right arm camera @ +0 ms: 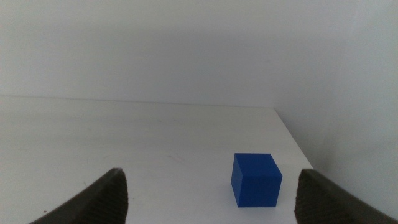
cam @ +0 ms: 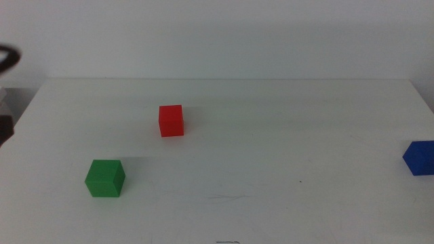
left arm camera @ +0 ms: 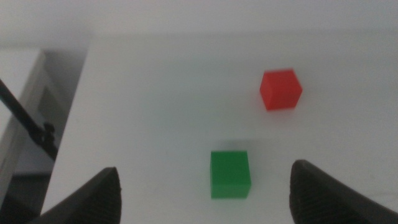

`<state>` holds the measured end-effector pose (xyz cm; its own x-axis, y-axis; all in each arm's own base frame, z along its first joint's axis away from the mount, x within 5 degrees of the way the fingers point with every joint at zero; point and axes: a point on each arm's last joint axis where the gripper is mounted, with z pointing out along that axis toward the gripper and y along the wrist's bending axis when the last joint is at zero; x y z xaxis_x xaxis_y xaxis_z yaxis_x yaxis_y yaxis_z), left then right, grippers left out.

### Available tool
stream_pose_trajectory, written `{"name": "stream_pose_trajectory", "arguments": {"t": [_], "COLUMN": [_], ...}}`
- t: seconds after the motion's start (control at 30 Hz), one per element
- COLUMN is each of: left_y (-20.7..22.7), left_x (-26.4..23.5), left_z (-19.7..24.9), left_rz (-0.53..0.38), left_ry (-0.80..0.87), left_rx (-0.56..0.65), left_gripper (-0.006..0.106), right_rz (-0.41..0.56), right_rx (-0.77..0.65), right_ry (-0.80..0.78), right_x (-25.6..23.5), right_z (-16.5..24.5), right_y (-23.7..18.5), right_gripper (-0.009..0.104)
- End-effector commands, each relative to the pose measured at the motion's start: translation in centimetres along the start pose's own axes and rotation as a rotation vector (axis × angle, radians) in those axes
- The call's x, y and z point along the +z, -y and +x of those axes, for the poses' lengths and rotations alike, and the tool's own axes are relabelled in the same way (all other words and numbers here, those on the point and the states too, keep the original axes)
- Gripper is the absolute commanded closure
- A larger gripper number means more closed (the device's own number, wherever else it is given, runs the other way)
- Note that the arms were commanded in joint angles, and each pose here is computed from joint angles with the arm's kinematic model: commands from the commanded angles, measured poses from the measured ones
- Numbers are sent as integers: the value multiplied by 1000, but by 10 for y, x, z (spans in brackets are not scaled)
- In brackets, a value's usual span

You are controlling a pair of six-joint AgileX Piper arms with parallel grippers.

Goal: Stack red cubes first, then green, then blue cubes in a specific spot.

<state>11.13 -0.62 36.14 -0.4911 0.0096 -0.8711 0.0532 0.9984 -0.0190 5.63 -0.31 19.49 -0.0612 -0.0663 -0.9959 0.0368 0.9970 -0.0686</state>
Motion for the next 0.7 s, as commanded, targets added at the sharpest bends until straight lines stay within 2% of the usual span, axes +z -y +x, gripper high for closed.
{"name": "stream_pose_trajectory", "arguments": {"t": [0.0,0.2,0.33,0.47,0.67], "left_y": [0,0,8,30,65], "left_x": [6,41,73,112,180], "left_z": [-23,-53,-81,-102,-120], "left_rz": [2,7,75,140,121], "left_ry": [14,-110,-237,-316,-428], "left_rx": [-17,-6,-60,-47,-75], "left_gripper": [9,9,9,9,9], "right_rz": [5,5,5,5,5], "right_rx": [-16,-16,-16,-16,-16], "right_ry": [123,123,123,123,123], "right_x": [-4,-4,-4,-4,-4], "right_z": [-17,-17,-17,-17,-17], "right_y": [1,1,1,1,1], "right_gripper": [13,13,13,13,13]}}
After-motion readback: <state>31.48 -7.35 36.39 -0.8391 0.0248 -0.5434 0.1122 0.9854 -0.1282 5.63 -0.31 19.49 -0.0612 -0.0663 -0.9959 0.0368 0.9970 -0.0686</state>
